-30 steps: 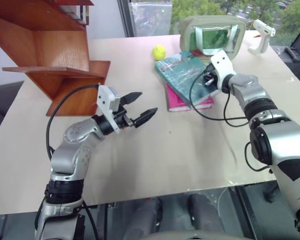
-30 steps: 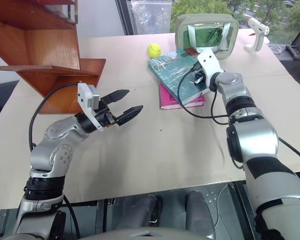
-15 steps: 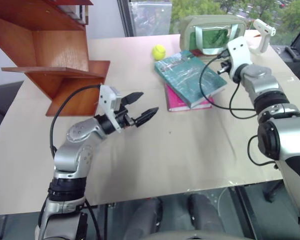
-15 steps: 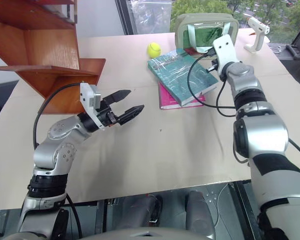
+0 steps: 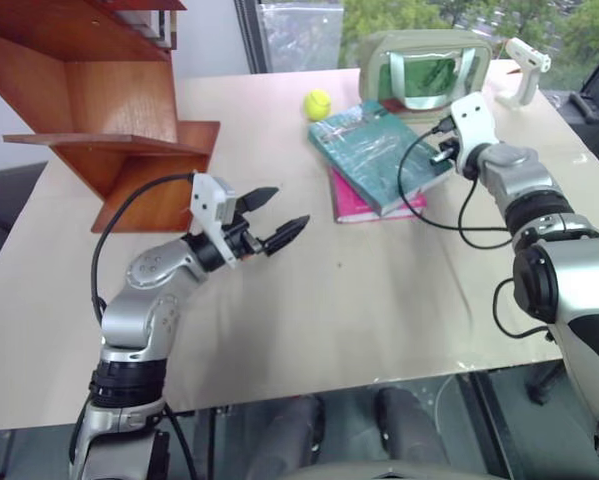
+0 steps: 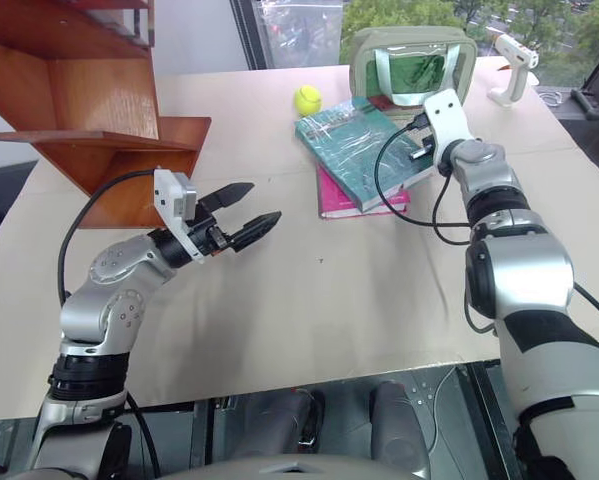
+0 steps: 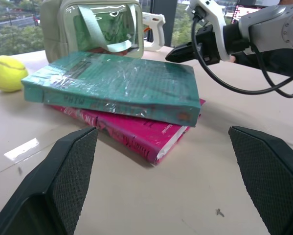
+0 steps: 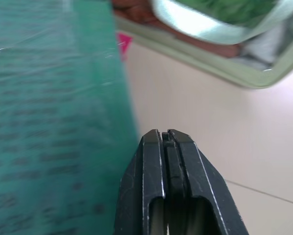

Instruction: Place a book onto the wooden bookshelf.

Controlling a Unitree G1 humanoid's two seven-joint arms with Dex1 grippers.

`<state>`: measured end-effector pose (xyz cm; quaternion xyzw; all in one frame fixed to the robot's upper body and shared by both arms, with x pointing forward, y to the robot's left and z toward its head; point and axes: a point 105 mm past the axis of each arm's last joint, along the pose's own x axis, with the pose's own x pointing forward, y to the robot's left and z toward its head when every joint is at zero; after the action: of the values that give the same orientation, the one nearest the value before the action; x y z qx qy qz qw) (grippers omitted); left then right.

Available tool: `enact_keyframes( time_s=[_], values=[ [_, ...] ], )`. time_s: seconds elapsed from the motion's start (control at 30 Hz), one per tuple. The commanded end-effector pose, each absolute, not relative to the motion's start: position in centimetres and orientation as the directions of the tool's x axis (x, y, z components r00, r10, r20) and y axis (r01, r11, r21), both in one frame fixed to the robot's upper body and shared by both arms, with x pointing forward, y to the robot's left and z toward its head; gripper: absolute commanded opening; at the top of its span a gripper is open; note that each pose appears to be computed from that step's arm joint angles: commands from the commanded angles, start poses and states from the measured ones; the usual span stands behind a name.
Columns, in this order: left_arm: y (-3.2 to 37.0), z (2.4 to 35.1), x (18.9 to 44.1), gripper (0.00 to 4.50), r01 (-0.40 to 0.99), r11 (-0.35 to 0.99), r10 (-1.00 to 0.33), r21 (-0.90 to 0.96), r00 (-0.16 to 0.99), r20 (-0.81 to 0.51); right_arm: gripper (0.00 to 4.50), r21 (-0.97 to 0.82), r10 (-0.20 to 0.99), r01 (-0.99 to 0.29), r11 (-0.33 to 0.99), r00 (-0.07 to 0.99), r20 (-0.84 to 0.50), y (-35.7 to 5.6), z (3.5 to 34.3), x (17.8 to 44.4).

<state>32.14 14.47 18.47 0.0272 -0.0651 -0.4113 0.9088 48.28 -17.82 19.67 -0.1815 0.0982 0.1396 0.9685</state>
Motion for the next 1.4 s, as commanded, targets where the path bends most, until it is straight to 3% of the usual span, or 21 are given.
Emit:
enact_keyframes(
  time_s=[0.03,0.17,0.3,0.43,0.7,0.9,1.4],
  values=[
    [14.7,20.0,31.5,4.50,0.735,0.661,-0.751,0.152,0.646,0.140,0.02,-0.339,0.282,-0.343,0.876,0.934,-0.218,-17.2,20.4,48.2],
    [14.7,20.0,31.6,4.50,0.734,0.662,-0.750,0.153,0.647,0.138,0.02,-0.340,0.332,-0.393,0.855,0.916,-0.224,-16.5,20.1,48.1],
    [14.7,20.0,31.6,4.50,0.736,0.660,-0.751,0.152,0.646,0.137,0.02,-0.326,0.307,-0.349,0.879,0.936,-0.174,-17.2,21.3,48.2],
    [14.7,19.9,31.5,4.50,0.734,0.662,-0.750,0.153,0.648,0.134,0.02,-0.347,0.216,-0.251,0.904,0.967,-0.137,-19.4,22.6,48.4],
    [15.1,20.0,31.3,4.50,0.719,0.676,-0.737,0.163,0.662,0.136,0.02,-0.455,0.099,-0.176,0.873,0.977,-0.188,-22.6,21.0,47.9],
    [15.3,20.1,31.0,4.50,0.717,0.676,-0.736,0.171,0.663,0.134,0.02,-0.409,0.223,-0.316,0.856,0.940,-0.258,-20.5,18.6,47.6],
    [17.2,19.8,31.1,4.50,0.714,0.668,-0.741,0.209,0.665,0.092,0.02,-0.331,0.538,-0.587,0.739,0.809,-0.236,-14.9,18.4,46.5]
  ],
)
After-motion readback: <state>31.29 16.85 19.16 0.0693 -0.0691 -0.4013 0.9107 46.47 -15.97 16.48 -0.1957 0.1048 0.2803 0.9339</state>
